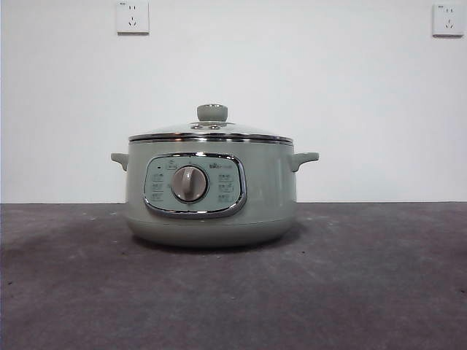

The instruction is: Pick up the corn,open the lid,put the corn in the pot,close the lid

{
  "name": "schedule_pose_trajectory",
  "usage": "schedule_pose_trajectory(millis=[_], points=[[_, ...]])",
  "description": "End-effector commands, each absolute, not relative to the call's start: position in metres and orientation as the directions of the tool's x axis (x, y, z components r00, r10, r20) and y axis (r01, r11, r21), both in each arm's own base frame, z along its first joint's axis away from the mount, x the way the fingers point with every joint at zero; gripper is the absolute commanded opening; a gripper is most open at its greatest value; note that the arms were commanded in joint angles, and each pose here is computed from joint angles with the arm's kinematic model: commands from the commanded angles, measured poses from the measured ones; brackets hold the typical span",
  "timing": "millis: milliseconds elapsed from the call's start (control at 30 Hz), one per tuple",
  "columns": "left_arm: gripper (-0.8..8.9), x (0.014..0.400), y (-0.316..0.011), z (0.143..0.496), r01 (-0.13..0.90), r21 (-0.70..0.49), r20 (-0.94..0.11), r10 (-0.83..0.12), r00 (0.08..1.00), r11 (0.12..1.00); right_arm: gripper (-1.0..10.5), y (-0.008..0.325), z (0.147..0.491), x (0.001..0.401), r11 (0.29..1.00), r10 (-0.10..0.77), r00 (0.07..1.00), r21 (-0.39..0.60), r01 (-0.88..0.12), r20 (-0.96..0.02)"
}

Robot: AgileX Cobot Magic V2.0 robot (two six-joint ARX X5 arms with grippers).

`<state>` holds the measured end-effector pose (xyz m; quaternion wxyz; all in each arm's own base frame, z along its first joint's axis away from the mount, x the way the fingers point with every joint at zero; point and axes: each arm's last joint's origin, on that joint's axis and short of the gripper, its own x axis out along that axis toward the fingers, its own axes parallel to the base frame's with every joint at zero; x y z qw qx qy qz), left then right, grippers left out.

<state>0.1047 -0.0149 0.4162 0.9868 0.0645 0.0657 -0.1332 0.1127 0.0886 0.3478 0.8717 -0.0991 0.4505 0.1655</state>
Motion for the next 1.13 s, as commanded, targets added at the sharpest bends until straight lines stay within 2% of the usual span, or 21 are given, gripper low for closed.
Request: schedule_pose_trajectory(millis=[33,100,200,367,467,600,1133], points=[[-0.03,0.109,-0.008,0.304,0.178,0.056,-0.125,-0.17,0.978,0.982,-0.2,0.089,0.345,0.113,0.928,0.195,0.538,-0.023,-0.371,-0.82],[-0.03,0.105,-0.006,0.26,0.156,0.01,-0.107,-0.154,0.982,0.988,-0.2,0.089,0.345,0.113,0.928,0.194,0.537,-0.023,-0.371,-0.821],[-0.03,0.1,-0.005,0.209,0.108,-0.063,-0.143,-0.116,0.983,0.992,-0.2,0.089,0.345,0.113,0.928,0.194,0.537,-0.023,-0.371,-0.821],[-0.03,0.097,-0.004,0.163,0.072,-0.124,-0.182,-0.094,0.979,0.99,-0.2,0.089,0.345,0.113,0.928,0.194,0.537,-0.023,-0.371,-0.821],[-0.03,0.095,-0.004,0.151,0.074,-0.123,-0.172,-0.094,0.981,0.99,-0.2,0.089,0.345,0.113,0.928,0.194,0.537,-0.023,-0.371,-0.821],[-0.03,0.096,-0.004,0.153,0.078,-0.113,-0.143,-0.094,0.985,0.99,-0.2,0.089,0.345,0.113,0.928,0.194,0.537,-0.023,-0.371,-0.821],[-0.03,0.099,-0.004,0.146,0.07,-0.118,-0.221,-0.094,0.971,0.991,-0.2,0.087,0.347,0.112,0.931,0.201,0.553,-0.019,-0.366,-0.809]])
